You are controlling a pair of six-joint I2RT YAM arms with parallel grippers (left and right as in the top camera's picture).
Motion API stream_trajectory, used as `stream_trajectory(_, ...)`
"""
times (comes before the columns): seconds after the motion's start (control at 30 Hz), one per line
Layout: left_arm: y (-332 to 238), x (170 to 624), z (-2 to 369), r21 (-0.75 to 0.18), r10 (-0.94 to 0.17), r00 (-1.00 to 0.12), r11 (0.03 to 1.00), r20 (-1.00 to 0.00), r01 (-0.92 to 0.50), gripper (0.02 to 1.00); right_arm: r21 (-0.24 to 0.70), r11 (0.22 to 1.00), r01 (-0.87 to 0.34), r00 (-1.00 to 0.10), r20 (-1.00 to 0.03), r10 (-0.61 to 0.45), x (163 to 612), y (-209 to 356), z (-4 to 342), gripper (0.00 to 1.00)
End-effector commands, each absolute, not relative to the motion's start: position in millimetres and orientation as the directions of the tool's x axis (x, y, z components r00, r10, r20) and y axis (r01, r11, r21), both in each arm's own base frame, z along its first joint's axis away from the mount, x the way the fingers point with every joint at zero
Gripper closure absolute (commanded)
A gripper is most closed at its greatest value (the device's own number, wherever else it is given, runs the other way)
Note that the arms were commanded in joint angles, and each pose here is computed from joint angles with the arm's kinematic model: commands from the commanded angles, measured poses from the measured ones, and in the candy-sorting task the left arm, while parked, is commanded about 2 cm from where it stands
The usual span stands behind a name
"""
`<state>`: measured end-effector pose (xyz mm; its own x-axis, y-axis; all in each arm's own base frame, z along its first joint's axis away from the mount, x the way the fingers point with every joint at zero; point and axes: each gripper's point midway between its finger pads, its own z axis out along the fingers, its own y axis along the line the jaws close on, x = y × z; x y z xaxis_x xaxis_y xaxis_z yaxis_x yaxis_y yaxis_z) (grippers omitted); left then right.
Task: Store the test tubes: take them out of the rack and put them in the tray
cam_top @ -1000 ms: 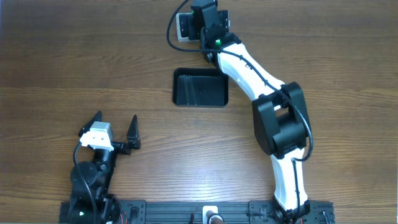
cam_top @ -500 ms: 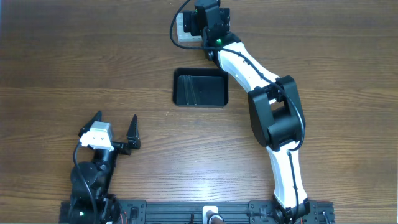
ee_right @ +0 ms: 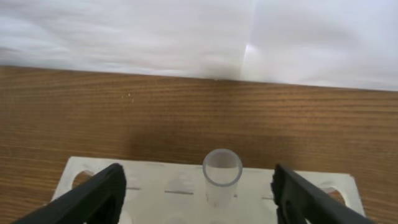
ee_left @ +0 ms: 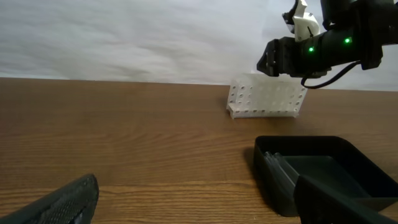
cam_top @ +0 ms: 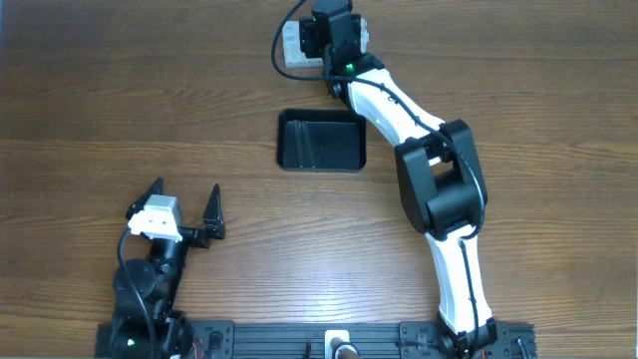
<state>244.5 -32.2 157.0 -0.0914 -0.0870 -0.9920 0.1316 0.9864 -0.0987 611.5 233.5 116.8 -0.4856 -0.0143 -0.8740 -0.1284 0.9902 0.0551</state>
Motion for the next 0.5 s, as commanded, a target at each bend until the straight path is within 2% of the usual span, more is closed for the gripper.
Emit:
stream_trajectory(0.03,-33.0,244.1,155.6,-0.089,-0.076,-0.091,0.986,-0.993,0.140,0.018,0.018,0.991,-0.135,-0.458,-0.888,-0.046,618.7,232.0,122.7,0.327)
stream_trajectory(0.23,-33.0,244.1,155.6,-0.089,-0.076,-0.091,0.986,-0.993,0.140,0.020,-0.021,0.988,-0.156,-0.450,-0.888,-0.090,619.2,232.4,121.5,0.400)
stream_trajectory(0.5,-33.0,244.1,155.6,-0.089,-0.076,-0.091,0.986,-0.993,0.140,0.018,-0.023,0.987,-0.160,-0.425,-0.901,-0.090,624.2,234.6,118.9,0.406)
